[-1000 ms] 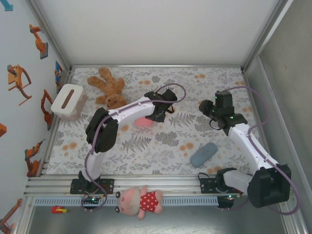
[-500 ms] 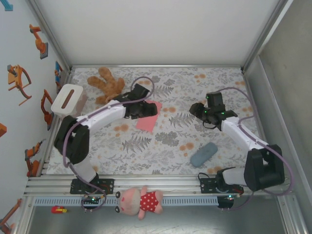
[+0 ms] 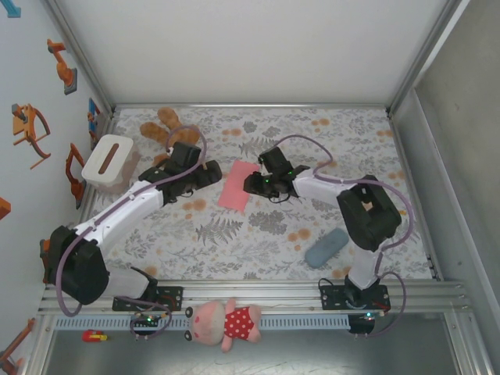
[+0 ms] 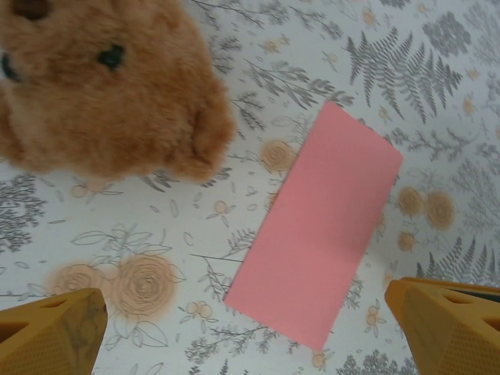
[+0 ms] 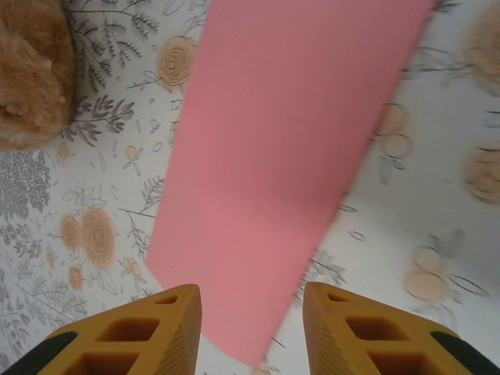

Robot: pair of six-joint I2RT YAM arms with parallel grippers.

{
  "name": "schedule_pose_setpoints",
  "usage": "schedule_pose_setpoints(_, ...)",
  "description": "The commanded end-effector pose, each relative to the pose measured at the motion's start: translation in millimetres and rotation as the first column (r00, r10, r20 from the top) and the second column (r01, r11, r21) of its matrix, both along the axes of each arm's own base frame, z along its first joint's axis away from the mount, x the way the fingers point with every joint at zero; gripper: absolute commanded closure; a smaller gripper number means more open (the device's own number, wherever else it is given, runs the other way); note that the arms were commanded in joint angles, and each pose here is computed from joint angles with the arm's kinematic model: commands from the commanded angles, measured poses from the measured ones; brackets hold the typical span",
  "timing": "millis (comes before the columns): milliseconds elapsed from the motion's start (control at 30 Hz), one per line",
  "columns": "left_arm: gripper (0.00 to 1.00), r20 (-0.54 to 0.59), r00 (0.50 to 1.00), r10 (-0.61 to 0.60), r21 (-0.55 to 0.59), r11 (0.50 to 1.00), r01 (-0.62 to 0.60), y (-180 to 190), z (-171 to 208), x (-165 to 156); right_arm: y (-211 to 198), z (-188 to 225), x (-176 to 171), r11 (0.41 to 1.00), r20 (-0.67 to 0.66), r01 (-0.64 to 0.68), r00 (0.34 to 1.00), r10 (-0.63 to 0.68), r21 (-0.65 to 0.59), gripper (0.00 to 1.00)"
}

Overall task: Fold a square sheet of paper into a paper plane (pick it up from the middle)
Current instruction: Move the paper to the center of the table.

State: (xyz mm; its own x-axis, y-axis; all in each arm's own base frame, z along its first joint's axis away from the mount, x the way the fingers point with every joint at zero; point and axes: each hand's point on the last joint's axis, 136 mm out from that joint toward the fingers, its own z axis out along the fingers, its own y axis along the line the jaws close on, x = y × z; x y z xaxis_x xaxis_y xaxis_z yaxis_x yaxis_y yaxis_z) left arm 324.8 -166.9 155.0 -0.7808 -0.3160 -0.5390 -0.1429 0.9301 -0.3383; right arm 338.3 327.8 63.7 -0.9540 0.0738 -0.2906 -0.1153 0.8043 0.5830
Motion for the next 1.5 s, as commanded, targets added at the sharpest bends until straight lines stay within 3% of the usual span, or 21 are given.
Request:
schedule_pose_setpoints(0, 0.04, -0.025, 0.996, 0.083, -0.004, 0.996, -0.083, 18.6, -5.6, -5.9, 17.0, -3.7, 7.6, 1.000, -0.014, -0.017, 1.000, 0.017, 0.014, 0.65)
schedule_pose_setpoints(333, 0.04, -0.053, 0.996, 0.066, -0.044, 0.997, -0.068, 12.8, -11.5, -5.2, 18.7, -44.7, 4.9, 0.992, -0.098, -0.076, 0.993, 0.067, -0.098, 0.67)
schedule_pose_setpoints(567, 0.04, -0.084, 0.996, -0.015, -0.082, 0.997, 0.008, -3.8, -17.1, -4.9, -35.2, -63.7, -27.6, 0.935, -0.143, -0.214, 0.973, 0.179, -0.285, 0.67)
schedule_pose_setpoints(733, 0.04, -0.098, 0.986, -0.134, -0.182, 0.977, 0.114, -33.8, -20.5, -3.6, -70.6, -43.5, -43.2, 0.901, -0.087, -0.291, 0.957, 0.278, -0.323, 0.66)
schedule_pose_setpoints(867, 0.04, -0.109, 0.970, -0.218, -0.255, 0.949, 0.184, -61.8, -26.0, -5.7, -64.4, -2.3, -34.9, 0.944, 0.020, -0.217, 0.973, 0.229, -0.250, 0.66)
schedule_pose_setpoints(1000, 0.03, -0.144, 0.950, -0.276, -0.296, 0.928, 0.225, -87.3, -37.1, -15.3, -63.8, 28.7, -22.8, 0.991, 0.092, -0.013, 0.995, 0.026, -0.133, 0.66)
schedule_pose_setpoints(1100, 0.00, -0.197, 0.937, -0.289, -0.316, 0.923, 0.218, -100.9, -51.1, -25.3, -67.5, 24.3, -23.0, 0.993, 0.069, 0.070, 0.996, -0.064, -0.099, 0.67)
schedule_pose_setpoints(1467, 0.19, -0.342, 0.891, -0.298, -0.383, 0.910, 0.157, -123.4, -98.1, -63.7, -61.7, -14.1, -26.6, 0.993, -0.058, 0.063, 0.996, -0.069, -0.099, 0.73)
